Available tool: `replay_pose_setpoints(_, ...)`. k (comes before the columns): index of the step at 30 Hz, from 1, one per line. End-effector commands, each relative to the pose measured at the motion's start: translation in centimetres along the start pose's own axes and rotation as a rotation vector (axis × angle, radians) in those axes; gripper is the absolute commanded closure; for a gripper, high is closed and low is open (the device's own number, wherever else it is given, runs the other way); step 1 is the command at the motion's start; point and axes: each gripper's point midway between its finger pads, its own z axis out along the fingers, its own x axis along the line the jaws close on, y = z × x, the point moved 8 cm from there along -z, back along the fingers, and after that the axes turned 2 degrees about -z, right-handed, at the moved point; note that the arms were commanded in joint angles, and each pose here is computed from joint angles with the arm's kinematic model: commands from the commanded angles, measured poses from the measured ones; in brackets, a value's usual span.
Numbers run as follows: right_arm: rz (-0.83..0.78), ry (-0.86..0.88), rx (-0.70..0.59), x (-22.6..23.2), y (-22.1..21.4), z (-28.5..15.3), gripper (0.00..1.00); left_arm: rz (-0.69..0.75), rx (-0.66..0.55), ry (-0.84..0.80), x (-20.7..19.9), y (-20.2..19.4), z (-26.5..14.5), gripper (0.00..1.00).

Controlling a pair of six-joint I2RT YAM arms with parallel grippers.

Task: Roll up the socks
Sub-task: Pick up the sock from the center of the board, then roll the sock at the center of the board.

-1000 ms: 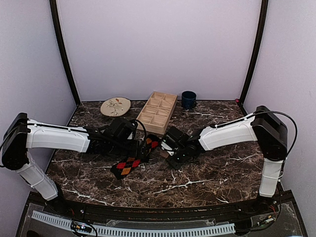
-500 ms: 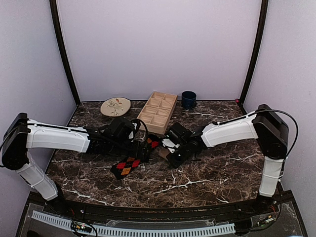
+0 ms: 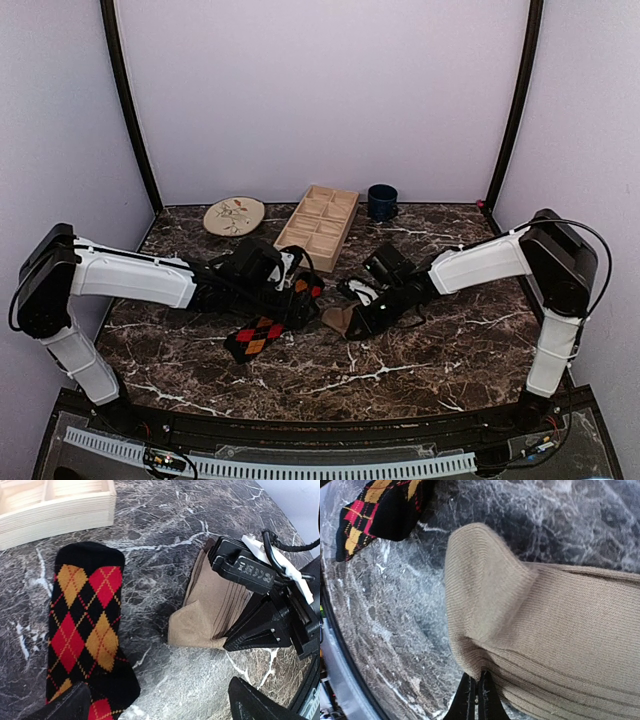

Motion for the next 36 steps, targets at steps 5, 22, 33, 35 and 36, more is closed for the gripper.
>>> replay_pose_setpoints(5, 0.145, 0.23, -0.045, -0.2, -0.3, -1.6, 1.0, 0.069, -0.023, -0.141, -1.7, 1.1, 0.7, 0.01)
replay_pose_setpoints(22, 0.321, 0.409, -0.104, -2.1, -1.1, -2.9, 1.0, 0.121, 0.011, -0.242, -3.3, 0.6, 2.2, 0.01)
replay_pose_setpoints(33, 0.395, 0.462, -0.11, -3.2, -2.0, -3.3, 1.0, 0.144, 0.034, -0.28, -4.3, 0.5, 3.4, 0.01)
replay_pose_setpoints(35, 0.407, 0.464, -0.111, -3.5, -2.2, -3.4, 1.0, 0.147, 0.042, -0.286, -4.5, 0.4, 3.8, 0.01)
replay_pose_setpoints(36, 0.409, 0.464, -0.11, -3.5, -2.3, -3.4, 1.0, 0.149, 0.042, -0.289, -4.6, 0.6, 3.9, 0.01)
